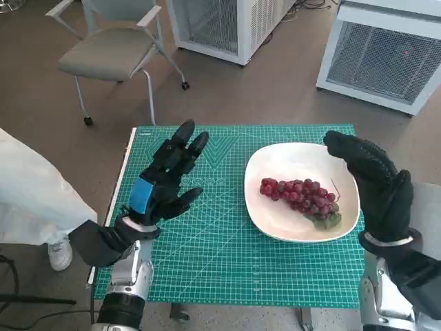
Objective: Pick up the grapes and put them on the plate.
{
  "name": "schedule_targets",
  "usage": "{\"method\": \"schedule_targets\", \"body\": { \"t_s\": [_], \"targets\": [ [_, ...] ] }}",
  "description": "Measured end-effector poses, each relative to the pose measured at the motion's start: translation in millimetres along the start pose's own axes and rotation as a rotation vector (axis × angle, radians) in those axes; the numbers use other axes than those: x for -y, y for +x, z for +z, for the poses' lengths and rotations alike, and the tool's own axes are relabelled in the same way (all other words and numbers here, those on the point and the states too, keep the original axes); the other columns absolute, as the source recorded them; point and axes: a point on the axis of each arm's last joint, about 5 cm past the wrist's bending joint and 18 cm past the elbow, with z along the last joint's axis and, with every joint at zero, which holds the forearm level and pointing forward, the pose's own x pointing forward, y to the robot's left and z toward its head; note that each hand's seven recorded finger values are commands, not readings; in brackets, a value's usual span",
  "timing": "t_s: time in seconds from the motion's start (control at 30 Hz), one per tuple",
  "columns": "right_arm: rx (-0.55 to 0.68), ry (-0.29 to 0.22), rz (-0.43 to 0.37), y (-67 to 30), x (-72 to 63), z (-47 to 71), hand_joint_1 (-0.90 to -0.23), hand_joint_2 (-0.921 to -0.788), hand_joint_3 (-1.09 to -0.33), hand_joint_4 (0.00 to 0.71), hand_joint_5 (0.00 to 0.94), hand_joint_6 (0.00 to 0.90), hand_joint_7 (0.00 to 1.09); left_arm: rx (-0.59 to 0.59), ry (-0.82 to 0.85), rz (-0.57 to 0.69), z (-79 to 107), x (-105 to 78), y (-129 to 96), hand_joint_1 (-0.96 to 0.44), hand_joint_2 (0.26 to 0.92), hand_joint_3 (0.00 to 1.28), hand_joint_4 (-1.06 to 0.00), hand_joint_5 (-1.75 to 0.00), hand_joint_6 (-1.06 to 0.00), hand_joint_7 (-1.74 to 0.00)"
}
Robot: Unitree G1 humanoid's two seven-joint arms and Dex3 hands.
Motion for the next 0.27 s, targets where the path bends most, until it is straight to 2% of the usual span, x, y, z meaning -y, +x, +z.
{"method": "schedule_targets", "body": {
  "t_s": [0.27],
  "targets": [
    [0.000,-0.001,0.002,-0.1,0.3,0.0,-0.602,-0.921,-0.724,0.337,0.001,0.008,0.69,-0.007,-0.011,0.009,-1.3,-0.8,-3.6,-0.54,0.921,0.14,-0.28,-0.01,-0.28,-0.01]
  ]
}}
